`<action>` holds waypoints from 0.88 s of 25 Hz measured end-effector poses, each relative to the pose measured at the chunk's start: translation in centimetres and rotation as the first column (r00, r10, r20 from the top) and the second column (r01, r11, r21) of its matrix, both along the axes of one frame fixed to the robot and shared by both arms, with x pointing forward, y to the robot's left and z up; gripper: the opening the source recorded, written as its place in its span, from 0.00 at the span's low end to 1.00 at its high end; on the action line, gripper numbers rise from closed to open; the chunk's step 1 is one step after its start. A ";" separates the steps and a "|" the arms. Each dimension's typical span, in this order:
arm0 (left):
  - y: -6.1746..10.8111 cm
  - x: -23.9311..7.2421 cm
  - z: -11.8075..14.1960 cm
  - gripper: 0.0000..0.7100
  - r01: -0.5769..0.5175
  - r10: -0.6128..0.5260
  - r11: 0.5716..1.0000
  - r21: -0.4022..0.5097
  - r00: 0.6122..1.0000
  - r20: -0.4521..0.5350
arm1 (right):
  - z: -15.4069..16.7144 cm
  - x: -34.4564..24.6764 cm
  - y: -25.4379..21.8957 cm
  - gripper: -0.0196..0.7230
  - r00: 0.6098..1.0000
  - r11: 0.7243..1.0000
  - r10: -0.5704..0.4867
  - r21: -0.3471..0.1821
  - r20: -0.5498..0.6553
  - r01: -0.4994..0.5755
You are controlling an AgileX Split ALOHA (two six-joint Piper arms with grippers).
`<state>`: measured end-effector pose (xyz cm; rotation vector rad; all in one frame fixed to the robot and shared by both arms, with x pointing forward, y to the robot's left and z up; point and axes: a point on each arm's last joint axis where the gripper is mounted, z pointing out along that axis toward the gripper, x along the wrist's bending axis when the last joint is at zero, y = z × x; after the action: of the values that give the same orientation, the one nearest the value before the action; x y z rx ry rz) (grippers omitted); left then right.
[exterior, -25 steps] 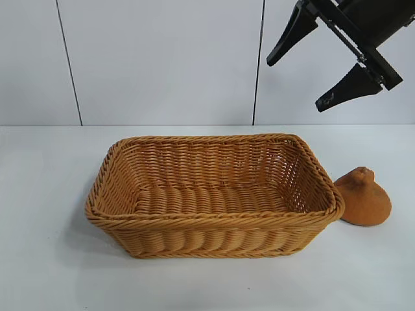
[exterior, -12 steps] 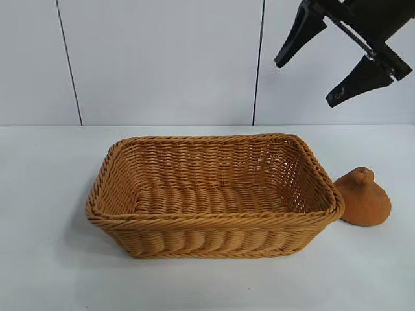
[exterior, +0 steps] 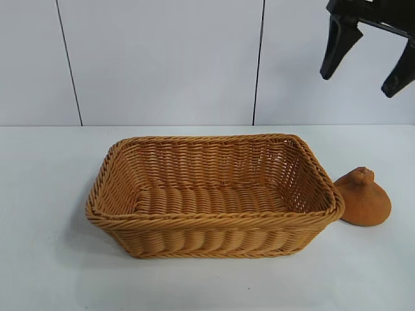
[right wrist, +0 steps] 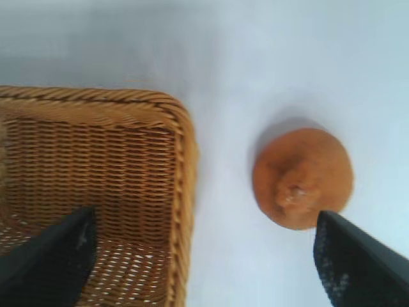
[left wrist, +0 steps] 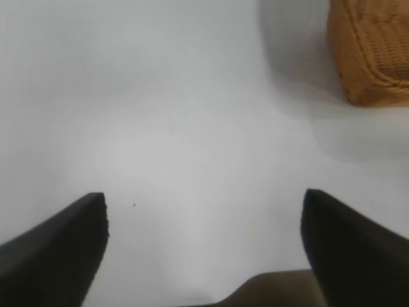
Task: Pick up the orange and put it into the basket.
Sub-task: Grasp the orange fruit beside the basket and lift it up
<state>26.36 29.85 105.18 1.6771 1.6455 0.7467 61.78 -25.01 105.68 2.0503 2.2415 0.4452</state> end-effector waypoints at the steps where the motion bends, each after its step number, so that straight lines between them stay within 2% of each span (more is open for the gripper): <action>1: 0.0 -0.4 0.1 0.83 0.000 0.000 1.000 -0.002 1.000 0.028 | 0.0 0.0 -0.2 0.88 1.000 1.000 -0.012 -0.024 -0.001 0.012; 4: 0.1 -1.7 0.1 0.83 0.000 0.000 1.000 -0.007 0.994 0.108 | -0.1 -0.1 -0.6 0.88 1.000 0.998 -0.026 -0.058 -0.017 0.025; 6: 0.2 -2.6 0.1 0.82 0.001 0.001 1.000 -0.011 0.986 0.167 | -0.1 -0.2 -0.6 0.88 0.999 0.998 -0.031 -0.061 -0.028 0.029; 10: 0.3 -3.1 0.1 0.82 -0.004 0.005 1.000 -0.006 0.981 0.195 | -1.0 0.0 -0.7 0.88 0.997 0.997 -0.036 -0.076 -0.063 0.031; 17: 0.3 -3.1 0.1 0.82 -0.008 0.007 1.000 0.000 0.981 0.196 | -7.1 1.8 -0.6 0.88 0.974 0.994 -0.054 -0.106 -0.221 0.031; 22: 0.3 -3.1 0.1 0.82 -0.008 0.007 1.000 0.000 0.981 0.196 | -13.0 3.1 -0.5 0.88 0.950 0.992 -0.065 -0.119 -0.305 0.030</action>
<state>23.28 30.18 105.30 1.5456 1.5150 0.8871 64.91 -25.51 92.71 2.2411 2.3075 -0.0111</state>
